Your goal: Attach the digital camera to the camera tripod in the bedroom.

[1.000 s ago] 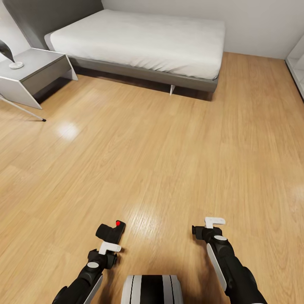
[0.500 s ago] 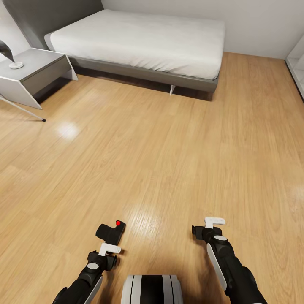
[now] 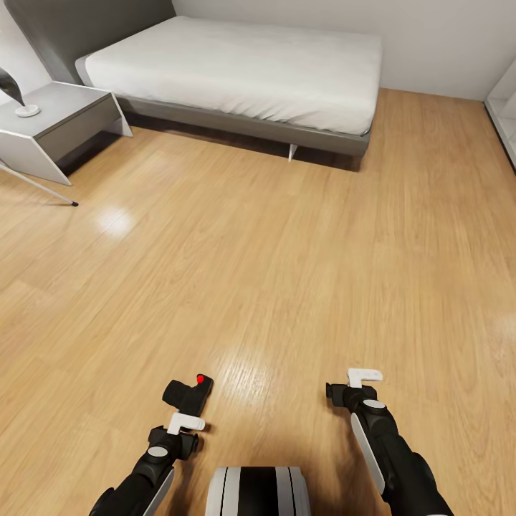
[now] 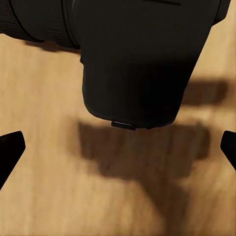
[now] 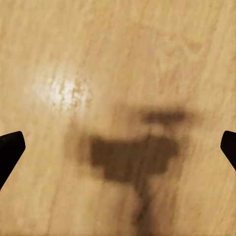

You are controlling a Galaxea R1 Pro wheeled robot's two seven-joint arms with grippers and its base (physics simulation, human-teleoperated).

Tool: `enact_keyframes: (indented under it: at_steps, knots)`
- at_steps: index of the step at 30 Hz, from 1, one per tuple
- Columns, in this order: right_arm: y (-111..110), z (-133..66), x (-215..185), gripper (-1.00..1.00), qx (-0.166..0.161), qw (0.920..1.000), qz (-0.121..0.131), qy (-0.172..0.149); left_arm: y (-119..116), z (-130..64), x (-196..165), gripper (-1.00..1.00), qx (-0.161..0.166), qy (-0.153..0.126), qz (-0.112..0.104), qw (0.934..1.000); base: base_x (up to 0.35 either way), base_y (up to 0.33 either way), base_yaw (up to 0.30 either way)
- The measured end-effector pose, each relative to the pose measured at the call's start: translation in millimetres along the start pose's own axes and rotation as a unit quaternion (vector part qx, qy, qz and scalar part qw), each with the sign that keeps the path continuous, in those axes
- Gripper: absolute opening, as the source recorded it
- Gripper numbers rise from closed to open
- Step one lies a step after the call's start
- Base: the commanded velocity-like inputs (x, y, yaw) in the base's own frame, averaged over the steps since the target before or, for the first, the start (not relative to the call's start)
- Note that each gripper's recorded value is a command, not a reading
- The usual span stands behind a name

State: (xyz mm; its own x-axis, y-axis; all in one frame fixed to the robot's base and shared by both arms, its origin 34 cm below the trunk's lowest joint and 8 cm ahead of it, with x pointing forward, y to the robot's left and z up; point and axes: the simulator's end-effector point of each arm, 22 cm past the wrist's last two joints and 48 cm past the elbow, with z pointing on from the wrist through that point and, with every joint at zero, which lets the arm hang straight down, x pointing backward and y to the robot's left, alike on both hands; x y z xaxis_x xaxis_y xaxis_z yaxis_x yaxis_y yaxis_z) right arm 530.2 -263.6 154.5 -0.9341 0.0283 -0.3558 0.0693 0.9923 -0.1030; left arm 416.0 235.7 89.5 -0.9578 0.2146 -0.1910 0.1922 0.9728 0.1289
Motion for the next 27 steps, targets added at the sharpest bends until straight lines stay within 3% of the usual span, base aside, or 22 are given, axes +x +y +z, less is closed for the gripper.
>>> enact_keyframes:
  at_steps: [12, 27]
  knots:
    - [0.0, -0.1, -0.1, 1.00, 0.000, 1.0000, 0.000, 0.000, -0.7, 0.2, 1.6, 1.00, 0.000, 0.002, 0.000, 1.0000, 0.148, 0.000, 0.000]
    - [0.0, 0.0, -0.1, 1.00, 0.000, 1.0000, -0.001, 0.000, -0.7, 0.4, 2.5, 1.00, 0.000, 0.003, 0.000, 1.0000, 0.019, 0.000, 0.000]
